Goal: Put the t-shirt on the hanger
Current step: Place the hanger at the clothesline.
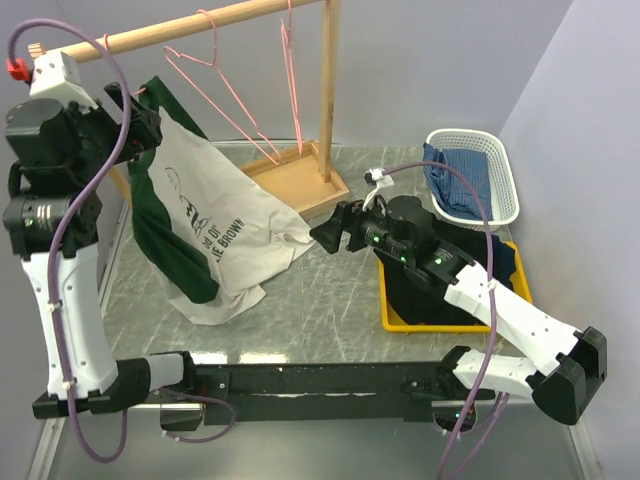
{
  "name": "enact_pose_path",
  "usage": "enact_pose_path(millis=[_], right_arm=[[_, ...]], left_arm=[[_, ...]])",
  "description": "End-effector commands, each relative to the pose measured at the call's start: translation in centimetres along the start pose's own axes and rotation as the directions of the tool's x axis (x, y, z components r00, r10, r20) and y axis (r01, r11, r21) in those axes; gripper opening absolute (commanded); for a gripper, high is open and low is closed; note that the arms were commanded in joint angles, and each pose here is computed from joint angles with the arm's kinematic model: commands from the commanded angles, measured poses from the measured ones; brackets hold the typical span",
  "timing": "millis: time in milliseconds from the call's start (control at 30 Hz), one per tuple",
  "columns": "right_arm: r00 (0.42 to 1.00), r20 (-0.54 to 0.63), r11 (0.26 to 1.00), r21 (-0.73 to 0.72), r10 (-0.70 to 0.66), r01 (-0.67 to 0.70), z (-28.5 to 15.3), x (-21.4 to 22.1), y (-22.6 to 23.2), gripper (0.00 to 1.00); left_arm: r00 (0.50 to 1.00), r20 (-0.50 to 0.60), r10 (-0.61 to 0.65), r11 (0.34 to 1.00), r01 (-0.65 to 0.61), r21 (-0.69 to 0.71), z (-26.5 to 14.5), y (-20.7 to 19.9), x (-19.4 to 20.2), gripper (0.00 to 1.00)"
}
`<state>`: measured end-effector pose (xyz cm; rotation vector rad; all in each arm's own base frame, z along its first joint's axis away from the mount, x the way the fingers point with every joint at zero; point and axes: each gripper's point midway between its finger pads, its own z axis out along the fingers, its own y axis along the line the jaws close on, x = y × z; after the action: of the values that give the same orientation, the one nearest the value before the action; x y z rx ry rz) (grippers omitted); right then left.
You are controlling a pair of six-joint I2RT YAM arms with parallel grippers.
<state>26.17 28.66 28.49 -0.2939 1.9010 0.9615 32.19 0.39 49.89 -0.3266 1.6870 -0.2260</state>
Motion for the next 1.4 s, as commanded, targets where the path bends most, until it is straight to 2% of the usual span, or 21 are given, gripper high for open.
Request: enact_pose_path(millis=[0,67,100,167,267,300,333,400,433,500,533,600,633,767,833,867,933,1000,1100,1267,1367], right_arm=[[0.998,0.052,1.0,-0.005,-0.017,0.017,-1.2,-1.1,0.2,0.91],[0.998,0.057,1.0,0.023,-0.018,0.017,-1.4,-1.0,-0.4,0.91],[0.998,0.059,0.999,0.031,-0.018,0.016,-1.5,-1.0,-0.5,0.91],[0.997,0.069,0.998,0.055,-0.015,0.011,-1.7,-1.0,-1.1,0.91],[0.996,0.088,0.995,0.094,0.005,-0.013,-2.1,-0.8,-1.9,0.91],[0.995,0.096,0.994,0.11,0.015,-0.026,-2.3,-0.8,-2.2,0.92],[0.995,0.097,0.99,0.138,0.019,-0.032,-2.5,-0.3,-2.9,0.92],[0.991,0.134,0.979,0.198,0.031,-0.057,-3.5,-0.5,-4.1,0.92],[0.99,0.134,0.973,0.222,0.037,-0.066,-3.8,0.0,-4.7,0.93],[0.983,0.175,0.965,0.243,0.055,-0.097,-5.1,-0.1,-5.3,0.93],[0.983,0.173,0.959,0.26,0.065,-0.109,-5.4,0.8,-6.0,0.93],[0.976,0.197,0.961,0.239,0.088,-0.135,-6.3,1.0,-5.8,0.94],[0.977,0.189,0.96,0.242,0.097,-0.142,-6.3,2.0,-6.3,0.94],[0.975,0.184,0.963,0.215,0.126,-0.165,-6.5,3.4,-6.4,0.94],[0.976,0.169,0.965,0.201,0.136,-0.169,-6.2,4.0,-6.4,0.95],[0.977,0.164,0.965,0.199,0.138,-0.17,-6.1,4.2,-6.4,0.95],[0.98,0.144,0.968,0.189,0.14,-0.166,-5.7,4.7,-6.3,0.95],[0.981,0.13,0.971,0.175,0.143,-0.164,-5.5,5.0,-6.1,0.95],[0.984,0.102,0.976,0.153,0.143,-0.157,-5.1,5.6,-5.7,0.95],[0.988,0.067,0.978,0.145,0.142,-0.151,-4.5,6.5,-5.8,0.95],[0.989,0.056,0.979,0.145,0.139,-0.146,-4.5,6.8,-5.8,0.95]], left_arm=[[0.996,0.083,-0.023,0.982,0.007,0.19,-3.5,-4.2,-2.7,0.96],[1.0,0.027,0.009,0.955,-0.016,0.297,-4.1,-7.8,-1.2,0.96],[0.999,0.029,0.027,0.975,-0.033,0.22,-2.8,-7.7,-0.7,0.96],[0.997,-0.015,0.078,0.951,-0.07,0.302,-3.7,-11.9,1.2,0.96],[0.986,-0.095,0.137,0.942,-0.1,0.32,-2.6,-14.9,5.3,0.96],[0.989,-0.079,0.125,0.943,-0.093,0.32,-2.8,-15.3,5.5,0.96],[0.979,-0.132,0.157,0.941,-0.108,0.32,-2.2,-15.5,8.6,0.96],[0.985,-0.132,0.111,0.934,-0.058,0.354,-3.8,-16.4,9.7,0.96],[0.973,-0.184,0.139,0.942,-0.073,0.328,-3.2,-15.7,13.3,0.96],[0.979,-0.198,0.056,0.942,0.014,0.335,-5.0,-15.5,14.5,0.96],[0.966,-0.256,0.045,0.96,0.03,0.28,-4.6,-14.3,18.0,0.97],[0.953,-0.301,0.016,0.962,0.067,0.264,-5.9,-13.5,20.5,0.99],[0.93,-0.368,-0.008,0.974,0.09,0.207,-5.8,-12.3,24.1,0.98],[0.875,-0.465,-0.135,0.979,0.189,0.072,-7.3,-9.6,31.5,0.94],[0.835,-0.499,-0.231,0.971,0.233,-0.059,-7.7,-7.5,35.6,0.94],[0.847,-0.465,-0.256,0.967,0.224,-0.123,-7.5,-5.9,36.4,0.95],[0.824,-0.424,-0.374,0.921,0.279,-0.27,-8.0,-3.1,39.3,0.99],[0.82,-0.379,-0.428,0.892,0.314,-0.326,-7.9,-1.5,40.4,0.99],[0.821,-0.346,-0.454,0.871,0.326,-0.368,-7.4,0.0,42.4,0.96],[0.84,-0.333,-0.428,0.837,0.229,-0.497,-5.5,3.4,45.2,0.96],[0.829,-0.332,-0.45,0.833,0.256,-0.491,-3.8,3.6,46.0,0.96]])
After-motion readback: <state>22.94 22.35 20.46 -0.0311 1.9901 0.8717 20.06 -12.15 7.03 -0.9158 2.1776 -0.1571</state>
